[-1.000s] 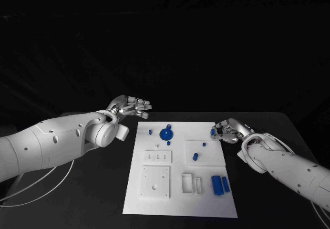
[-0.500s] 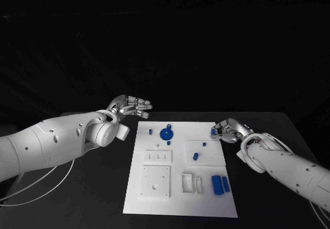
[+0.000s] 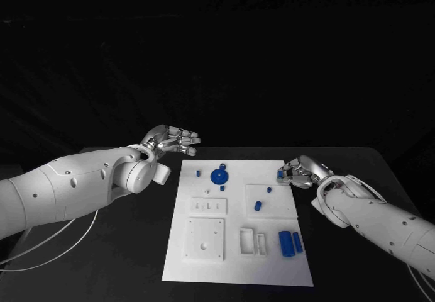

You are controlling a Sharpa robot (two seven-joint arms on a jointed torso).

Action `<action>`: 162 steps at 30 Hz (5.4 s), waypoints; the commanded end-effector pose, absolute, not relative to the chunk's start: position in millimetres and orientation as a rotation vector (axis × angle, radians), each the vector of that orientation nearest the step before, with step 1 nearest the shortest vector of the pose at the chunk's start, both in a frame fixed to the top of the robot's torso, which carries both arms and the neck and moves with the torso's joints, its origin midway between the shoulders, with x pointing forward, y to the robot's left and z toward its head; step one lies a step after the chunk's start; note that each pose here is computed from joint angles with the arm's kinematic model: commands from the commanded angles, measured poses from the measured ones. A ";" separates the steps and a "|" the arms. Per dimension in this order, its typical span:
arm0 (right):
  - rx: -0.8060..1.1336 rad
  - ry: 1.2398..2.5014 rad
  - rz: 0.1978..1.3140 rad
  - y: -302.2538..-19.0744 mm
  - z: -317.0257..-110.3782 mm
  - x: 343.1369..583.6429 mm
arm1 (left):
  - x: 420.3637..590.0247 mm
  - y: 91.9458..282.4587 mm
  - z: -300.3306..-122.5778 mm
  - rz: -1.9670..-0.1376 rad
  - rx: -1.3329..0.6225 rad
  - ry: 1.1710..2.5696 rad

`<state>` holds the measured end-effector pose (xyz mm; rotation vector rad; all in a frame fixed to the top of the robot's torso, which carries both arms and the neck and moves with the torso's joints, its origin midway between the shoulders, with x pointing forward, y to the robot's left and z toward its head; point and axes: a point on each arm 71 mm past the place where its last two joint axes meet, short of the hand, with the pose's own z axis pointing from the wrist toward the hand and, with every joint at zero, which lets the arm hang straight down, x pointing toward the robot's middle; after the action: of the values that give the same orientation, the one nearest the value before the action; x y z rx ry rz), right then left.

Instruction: Assemble the parts on the task board

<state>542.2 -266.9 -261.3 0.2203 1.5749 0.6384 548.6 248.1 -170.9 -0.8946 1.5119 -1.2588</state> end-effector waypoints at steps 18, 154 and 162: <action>0.220 1.556 0.667 -257.6 -246.5 545.3 | 550.1 247.5 -169.4 -1.269 -0.843 1.548; -0.036 1.667 0.777 -95.7 -188.0 512.3 | 540.8 133.5 -158.2 -0.780 -0.517 2.210; -0.034 1.675 0.767 -98.1 -190.6 514.0 | 540.8 136.1 -158.3 -0.795 -0.534 2.212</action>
<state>513.8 -97.4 -187.5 -0.0158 1.6580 0.7792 543.0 142.1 -160.6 -0.5392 2.2018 -0.7333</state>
